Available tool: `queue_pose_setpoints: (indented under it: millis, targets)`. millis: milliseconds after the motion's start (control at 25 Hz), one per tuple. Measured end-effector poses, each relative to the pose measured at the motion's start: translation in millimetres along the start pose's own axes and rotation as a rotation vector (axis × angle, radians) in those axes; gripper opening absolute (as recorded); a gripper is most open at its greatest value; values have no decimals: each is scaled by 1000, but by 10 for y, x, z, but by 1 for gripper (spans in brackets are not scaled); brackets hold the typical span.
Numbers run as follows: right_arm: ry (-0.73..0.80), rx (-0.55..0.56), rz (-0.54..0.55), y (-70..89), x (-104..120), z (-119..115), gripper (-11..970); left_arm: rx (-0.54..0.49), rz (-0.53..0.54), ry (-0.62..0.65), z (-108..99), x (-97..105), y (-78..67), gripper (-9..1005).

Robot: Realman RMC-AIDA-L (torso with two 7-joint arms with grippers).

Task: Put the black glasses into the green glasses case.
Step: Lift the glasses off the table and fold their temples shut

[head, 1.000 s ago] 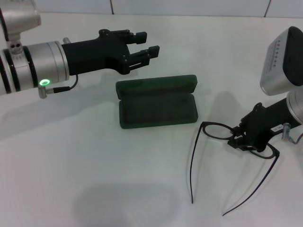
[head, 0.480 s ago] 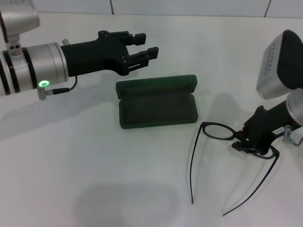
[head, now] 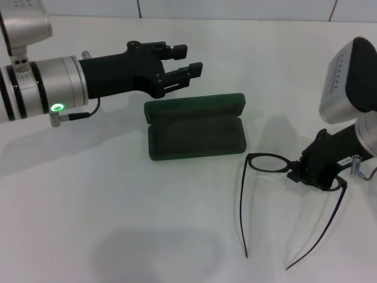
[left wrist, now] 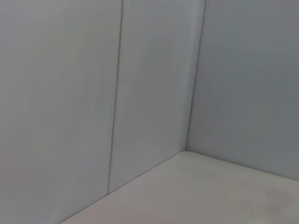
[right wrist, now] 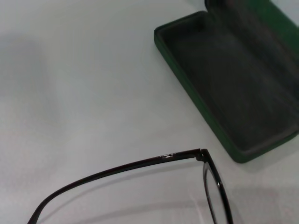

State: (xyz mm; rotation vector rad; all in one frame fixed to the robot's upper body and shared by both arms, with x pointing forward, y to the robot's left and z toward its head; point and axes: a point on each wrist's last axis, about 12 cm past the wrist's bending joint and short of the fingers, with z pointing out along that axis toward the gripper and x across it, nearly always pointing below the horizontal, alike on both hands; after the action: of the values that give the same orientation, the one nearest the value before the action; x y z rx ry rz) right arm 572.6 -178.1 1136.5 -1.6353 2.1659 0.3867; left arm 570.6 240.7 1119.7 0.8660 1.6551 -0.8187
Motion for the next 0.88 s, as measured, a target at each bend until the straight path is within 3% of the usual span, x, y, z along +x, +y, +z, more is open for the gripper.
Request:
queue_pose_setpoints:
  millis: [200,400,440,480,640,880]
  targets:
    - [-83,52,18,-17,104,-206,117,49,-8,-21,-25,-8,-60,492]
    - [-443,57,77,-45,479,-491,110,125,-15,-45,-50,-19,-154,491]
    - [-526,52,88,-36,569,-506,110,156,-18,-58,-62,-28,-190,491]
    - [-610,52,99,-37,654,-521,110,249,-24,-108,-114,-57,-303,491]
    - [-873,37,163,15,1009,-358,110,332,-35,-160,-155,-83,-406,491]
    - [-990,-2,171,118,1057,-104,110,448,-115,-166,3,-121,-452,491]
